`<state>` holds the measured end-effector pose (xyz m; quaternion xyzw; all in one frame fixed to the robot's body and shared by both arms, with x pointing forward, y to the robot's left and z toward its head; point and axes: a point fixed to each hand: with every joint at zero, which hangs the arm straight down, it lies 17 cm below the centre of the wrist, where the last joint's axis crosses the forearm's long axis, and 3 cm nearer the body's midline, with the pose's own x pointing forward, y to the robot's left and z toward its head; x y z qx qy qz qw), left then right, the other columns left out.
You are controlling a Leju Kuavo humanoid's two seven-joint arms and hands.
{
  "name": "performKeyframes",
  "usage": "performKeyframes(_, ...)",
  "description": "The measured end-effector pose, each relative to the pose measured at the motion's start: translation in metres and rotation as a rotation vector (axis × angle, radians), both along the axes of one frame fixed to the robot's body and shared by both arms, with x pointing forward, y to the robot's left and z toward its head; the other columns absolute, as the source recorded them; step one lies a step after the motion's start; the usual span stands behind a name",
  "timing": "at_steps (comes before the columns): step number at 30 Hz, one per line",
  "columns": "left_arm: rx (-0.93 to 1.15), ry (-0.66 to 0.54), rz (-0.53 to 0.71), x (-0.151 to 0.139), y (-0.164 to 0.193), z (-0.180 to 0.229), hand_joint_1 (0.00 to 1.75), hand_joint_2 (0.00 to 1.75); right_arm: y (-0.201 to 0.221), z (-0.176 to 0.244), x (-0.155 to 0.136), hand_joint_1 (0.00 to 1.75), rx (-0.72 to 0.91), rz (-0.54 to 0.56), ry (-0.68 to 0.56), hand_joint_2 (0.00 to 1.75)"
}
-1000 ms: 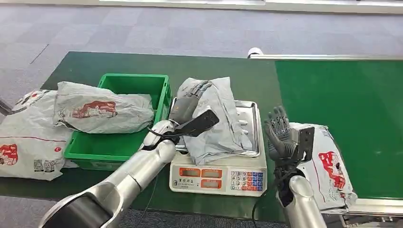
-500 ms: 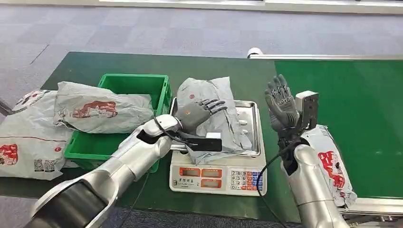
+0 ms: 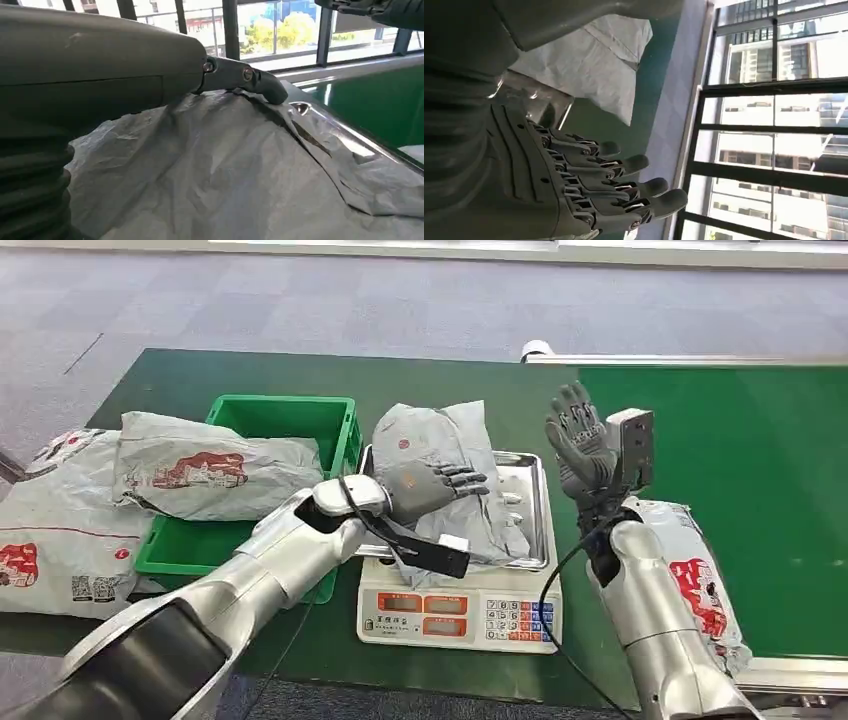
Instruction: Moved the parcel from conveyor to table for the left to box.
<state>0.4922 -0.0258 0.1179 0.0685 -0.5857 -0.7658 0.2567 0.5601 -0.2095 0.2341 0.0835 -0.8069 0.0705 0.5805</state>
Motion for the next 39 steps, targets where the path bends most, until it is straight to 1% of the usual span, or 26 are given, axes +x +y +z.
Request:
performKeyframes(4, 0.02, 0.036, -0.011, -0.005, 0.002, -0.008, 0.0, 1.75, 0.011, 0.002, 0.001, 0.0, -0.014, 0.023, 0.001, 1.75)
performKeyframes(5, 0.022, 0.039, -0.011, -0.005, 0.002, -0.009, 0.1, 1.75, 0.013, 0.002, 0.002, 0.0, -0.017, 0.026, 0.001, 1.75)
performKeyframes(6, 0.023, 0.043, -0.011, -0.006, 0.003, -0.009, 1.75, 1.75, 0.015, 0.003, 0.002, 0.0, -0.02, 0.03, 0.001, 1.75)
performKeyframes(12, 0.051, 0.065, -0.015, -0.009, 0.004, -0.017, 1.75, 1.75, 0.019, 0.003, 0.003, 0.0, -0.028, 0.037, 0.003, 1.75)
performKeyframes(19, 0.071, 0.028, -0.015, -0.006, -0.001, -0.012, 1.75, 1.75, 0.02, 0.0, 0.002, 0.0, -0.036, 0.03, 0.012, 1.75)
performKeyframes(25, 0.074, 0.023, -0.022, -0.007, -0.004, -0.011, 1.75, 1.75, 0.021, -0.001, 0.001, 0.0, -0.041, 0.031, 0.014, 1.75)
performKeyframes(32, 0.065, 0.014, -0.003, -0.004, -0.004, -0.009, 1.75, 1.75, 0.022, -0.002, 0.001, 0.0, -0.043, 0.04, 0.02, 1.75)
performKeyframes(35, 0.049, -0.059, 0.039, 0.009, -0.005, 0.003, 1.75, 1.75, 0.022, -0.005, 0.0, 0.0, -0.042, 0.04, 0.025, 1.75)
performKeyframes(38, 0.026, -0.227, 0.122, 0.037, 0.0, 0.039, 1.75, 1.75, 0.023, -0.015, -0.004, 0.0, -0.042, 0.041, 0.042, 1.75)
performKeyframes(39, 0.025, -0.264, 0.138, 0.044, 0.004, 0.05, 1.75, 1.75, 0.023, -0.018, -0.005, 0.0, -0.044, 0.041, 0.047, 1.75)
